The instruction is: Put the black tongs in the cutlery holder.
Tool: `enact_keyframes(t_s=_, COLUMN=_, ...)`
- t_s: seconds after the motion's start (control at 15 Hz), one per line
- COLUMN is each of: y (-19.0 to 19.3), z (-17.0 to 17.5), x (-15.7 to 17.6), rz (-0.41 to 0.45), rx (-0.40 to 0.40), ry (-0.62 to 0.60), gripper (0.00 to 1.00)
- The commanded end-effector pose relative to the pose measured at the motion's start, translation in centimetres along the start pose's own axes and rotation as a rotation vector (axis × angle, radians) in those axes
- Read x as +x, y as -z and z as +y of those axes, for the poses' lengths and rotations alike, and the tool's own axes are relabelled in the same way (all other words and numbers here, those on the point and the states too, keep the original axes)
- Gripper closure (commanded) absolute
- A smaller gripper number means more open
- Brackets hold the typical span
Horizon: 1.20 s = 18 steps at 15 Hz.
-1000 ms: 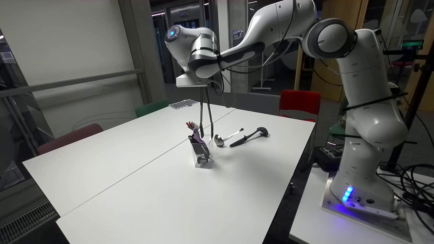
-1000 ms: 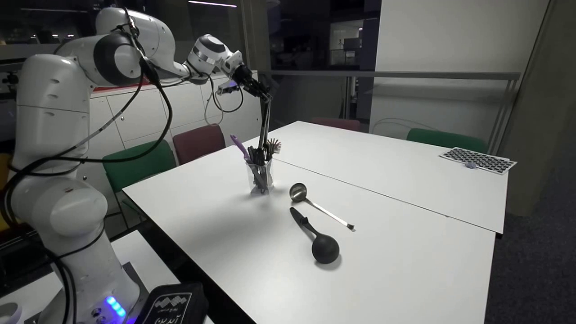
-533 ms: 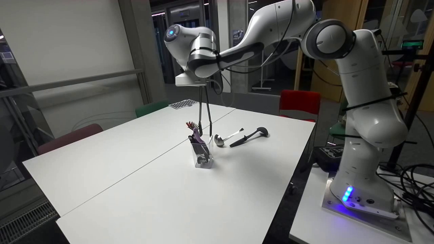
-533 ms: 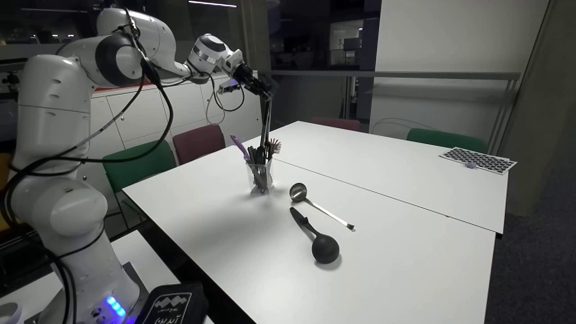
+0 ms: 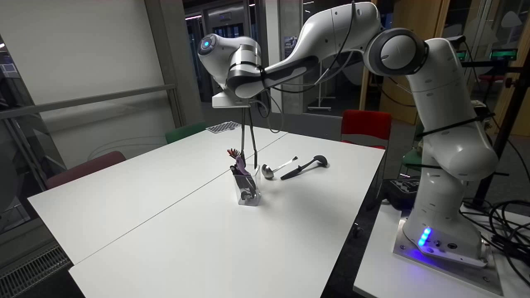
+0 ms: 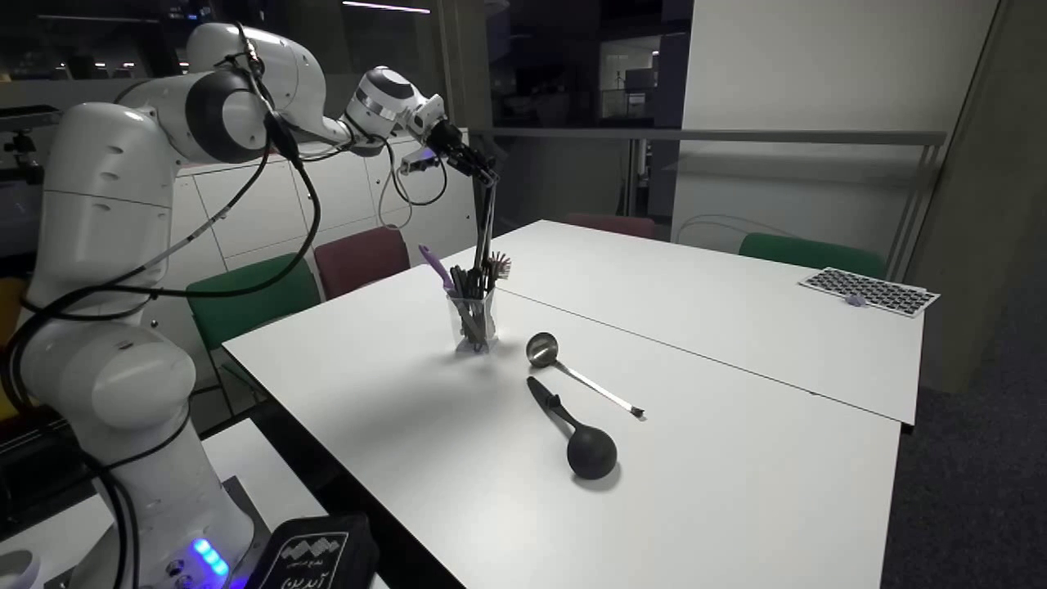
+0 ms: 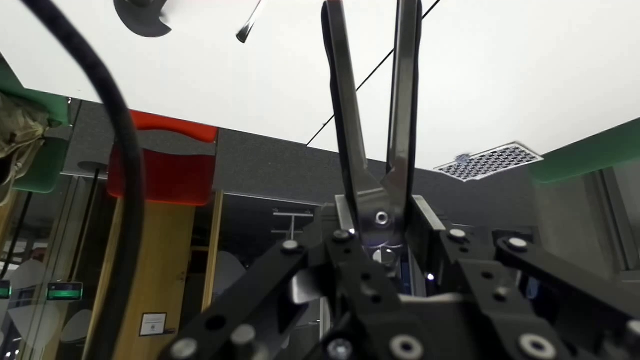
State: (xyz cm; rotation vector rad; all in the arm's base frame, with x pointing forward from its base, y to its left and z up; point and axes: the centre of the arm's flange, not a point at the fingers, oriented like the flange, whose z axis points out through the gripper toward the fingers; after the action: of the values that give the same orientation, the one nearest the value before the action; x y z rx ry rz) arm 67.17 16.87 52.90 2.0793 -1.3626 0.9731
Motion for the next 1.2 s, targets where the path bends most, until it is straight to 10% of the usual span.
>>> enact_keyframes(t_s=0.0, y=0.0, z=-0.8, x=0.4, rz=0.015, rx=-0.008, ry=0.016, gripper=0.92)
enact_keyframes(t_s=1.13, y=-7.7, z=-1.5, x=-8.8, rz=-0.039, rx=-0.121, ry=0.155, gripper=0.92)
